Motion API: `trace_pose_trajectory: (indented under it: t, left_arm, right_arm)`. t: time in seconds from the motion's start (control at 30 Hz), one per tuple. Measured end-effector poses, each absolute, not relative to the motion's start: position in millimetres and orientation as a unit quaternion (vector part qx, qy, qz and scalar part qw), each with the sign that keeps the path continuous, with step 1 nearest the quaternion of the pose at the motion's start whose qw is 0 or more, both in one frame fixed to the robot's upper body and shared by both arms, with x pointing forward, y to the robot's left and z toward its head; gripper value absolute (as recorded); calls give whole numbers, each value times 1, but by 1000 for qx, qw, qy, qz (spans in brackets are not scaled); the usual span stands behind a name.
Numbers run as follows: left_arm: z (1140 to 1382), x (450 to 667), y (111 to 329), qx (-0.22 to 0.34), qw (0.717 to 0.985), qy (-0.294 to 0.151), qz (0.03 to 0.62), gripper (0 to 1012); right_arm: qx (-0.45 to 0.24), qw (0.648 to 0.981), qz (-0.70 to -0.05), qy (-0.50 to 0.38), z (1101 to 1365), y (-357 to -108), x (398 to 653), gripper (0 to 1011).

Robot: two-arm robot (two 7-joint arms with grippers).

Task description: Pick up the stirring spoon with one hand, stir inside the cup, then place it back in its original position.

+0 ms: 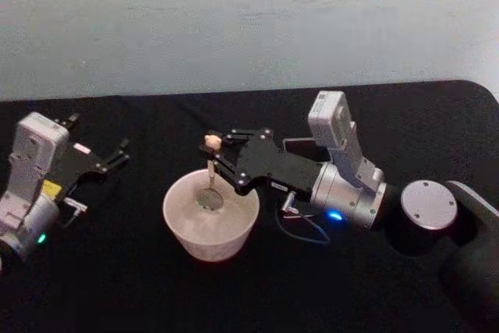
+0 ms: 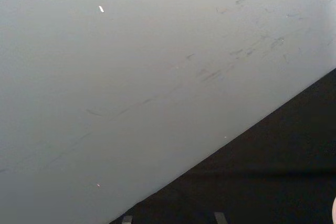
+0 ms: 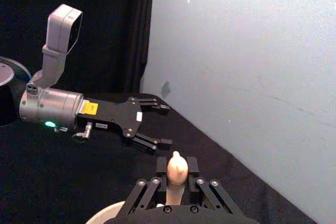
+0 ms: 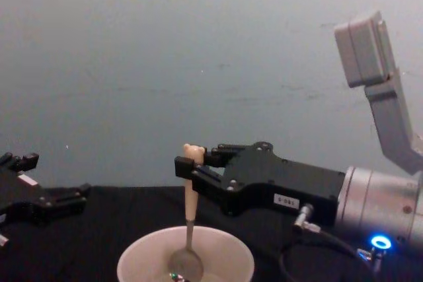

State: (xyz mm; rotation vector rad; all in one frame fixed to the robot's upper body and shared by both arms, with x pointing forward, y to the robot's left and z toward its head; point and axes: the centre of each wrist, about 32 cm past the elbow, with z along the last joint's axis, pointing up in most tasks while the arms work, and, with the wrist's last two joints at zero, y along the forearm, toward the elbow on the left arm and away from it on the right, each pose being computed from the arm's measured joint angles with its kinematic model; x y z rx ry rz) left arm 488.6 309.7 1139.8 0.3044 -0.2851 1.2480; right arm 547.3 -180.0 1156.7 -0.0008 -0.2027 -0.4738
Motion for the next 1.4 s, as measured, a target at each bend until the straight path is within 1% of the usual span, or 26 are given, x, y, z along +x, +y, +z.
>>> trace_pose_trajectory:
  t: [0.27,0.6,0.83,1.03,1.2,1.4]
  left_arm:
    - [1140,489,310,141,791,-132,580,1001]
    - [1140,489,310,141,791,-132,580,1001]
    - [1140,489,310,141,791,-132,580,1001]
    - [1140,489,310,141,791,-132,580,1001]
    - [1140,489,310,141,791,-132,580,1001]
    - [1140,489,310,141,791,-132,580,1001]
  right_arm:
    - [-3,966,-237,-100,1155,-181,548,214]
    - [-9,964,-244,-100,1156,-193,545,214]
    - [-8,964,-247,-94,1158,-206,535,214]
    - [-7,967,-241,-83,1157,-211,523,214]
    - [-3,970,-231,-78,1158,-209,515,214]
    - [2,973,-217,-73,1158,-201,510,214]
